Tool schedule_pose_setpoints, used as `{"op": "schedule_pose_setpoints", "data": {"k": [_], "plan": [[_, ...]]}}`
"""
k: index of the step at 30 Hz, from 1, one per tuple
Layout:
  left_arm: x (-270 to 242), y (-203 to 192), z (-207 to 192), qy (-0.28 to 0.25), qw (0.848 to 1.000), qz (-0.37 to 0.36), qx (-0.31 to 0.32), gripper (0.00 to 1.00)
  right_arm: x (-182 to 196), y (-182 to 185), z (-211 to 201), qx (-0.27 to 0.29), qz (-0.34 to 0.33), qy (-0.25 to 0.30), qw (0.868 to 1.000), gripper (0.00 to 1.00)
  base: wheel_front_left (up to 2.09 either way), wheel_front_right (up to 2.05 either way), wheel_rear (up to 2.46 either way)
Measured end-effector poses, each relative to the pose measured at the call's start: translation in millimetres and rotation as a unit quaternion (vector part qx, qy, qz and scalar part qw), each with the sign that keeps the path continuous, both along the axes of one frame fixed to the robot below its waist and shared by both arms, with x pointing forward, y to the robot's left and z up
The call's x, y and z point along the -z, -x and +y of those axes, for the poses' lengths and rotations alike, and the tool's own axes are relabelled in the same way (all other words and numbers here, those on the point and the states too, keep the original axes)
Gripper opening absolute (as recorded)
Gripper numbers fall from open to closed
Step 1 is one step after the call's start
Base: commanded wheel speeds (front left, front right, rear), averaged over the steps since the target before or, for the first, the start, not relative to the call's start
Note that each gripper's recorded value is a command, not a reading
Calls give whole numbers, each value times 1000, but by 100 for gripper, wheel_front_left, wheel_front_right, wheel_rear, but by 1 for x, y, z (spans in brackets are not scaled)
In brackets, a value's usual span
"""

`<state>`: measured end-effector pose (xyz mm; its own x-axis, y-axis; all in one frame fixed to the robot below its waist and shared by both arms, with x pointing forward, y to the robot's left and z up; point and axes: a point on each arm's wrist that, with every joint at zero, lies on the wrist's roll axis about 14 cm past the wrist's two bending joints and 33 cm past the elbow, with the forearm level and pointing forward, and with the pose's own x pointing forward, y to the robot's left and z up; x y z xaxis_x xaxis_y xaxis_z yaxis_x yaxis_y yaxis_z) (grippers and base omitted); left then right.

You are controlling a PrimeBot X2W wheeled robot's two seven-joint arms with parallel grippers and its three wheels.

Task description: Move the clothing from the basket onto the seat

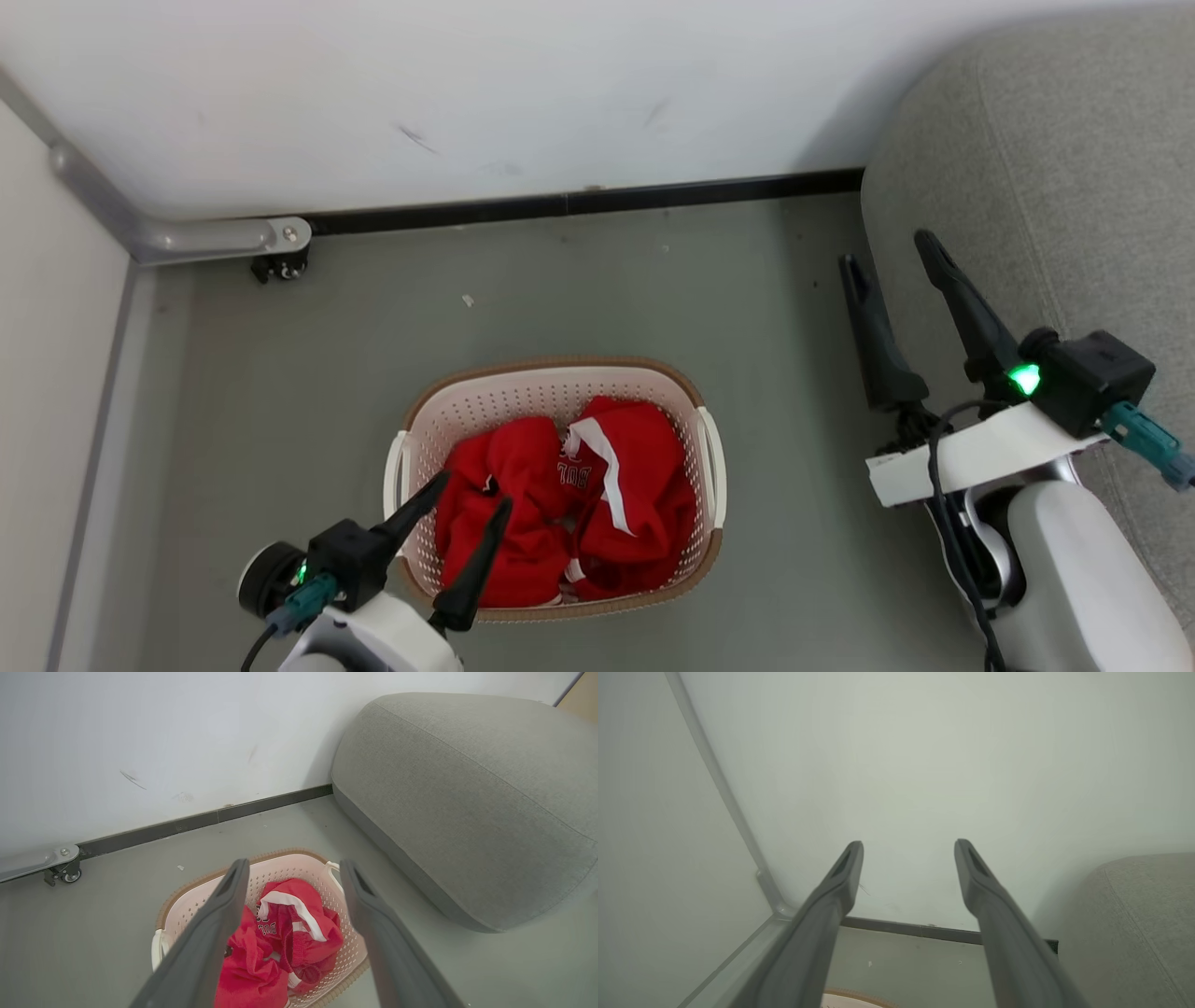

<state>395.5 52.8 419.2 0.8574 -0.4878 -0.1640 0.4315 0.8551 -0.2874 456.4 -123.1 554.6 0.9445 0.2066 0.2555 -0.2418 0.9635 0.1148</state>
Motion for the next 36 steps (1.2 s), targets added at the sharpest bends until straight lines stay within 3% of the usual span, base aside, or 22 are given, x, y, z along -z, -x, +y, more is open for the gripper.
{"op": "schedule_pose_setpoints", "data": {"k": [7, 18, 29, 36], "plan": [[13, -16, -14, -5, 999, 14, 29, 100, -4, -17, 7, -11, -14, -3, 1000, 100, 0, 0, 0], [64, -35, -19, -71, 992, 73, 77, 100, 7, -43, 7, -15, -14, -7, 1000, 100, 0, 0, 0], [102, -52, -35, -134, 977, 90, 142, 100, 28, -65, 1, -10, -2, -12, 1000, 100, 0, 0, 0], [129, -52, -46, -192, 956, 89, 205, 100, 40, -77, -3, -8, 3, -17, 1000, 100, 0, 0, 0]]}}
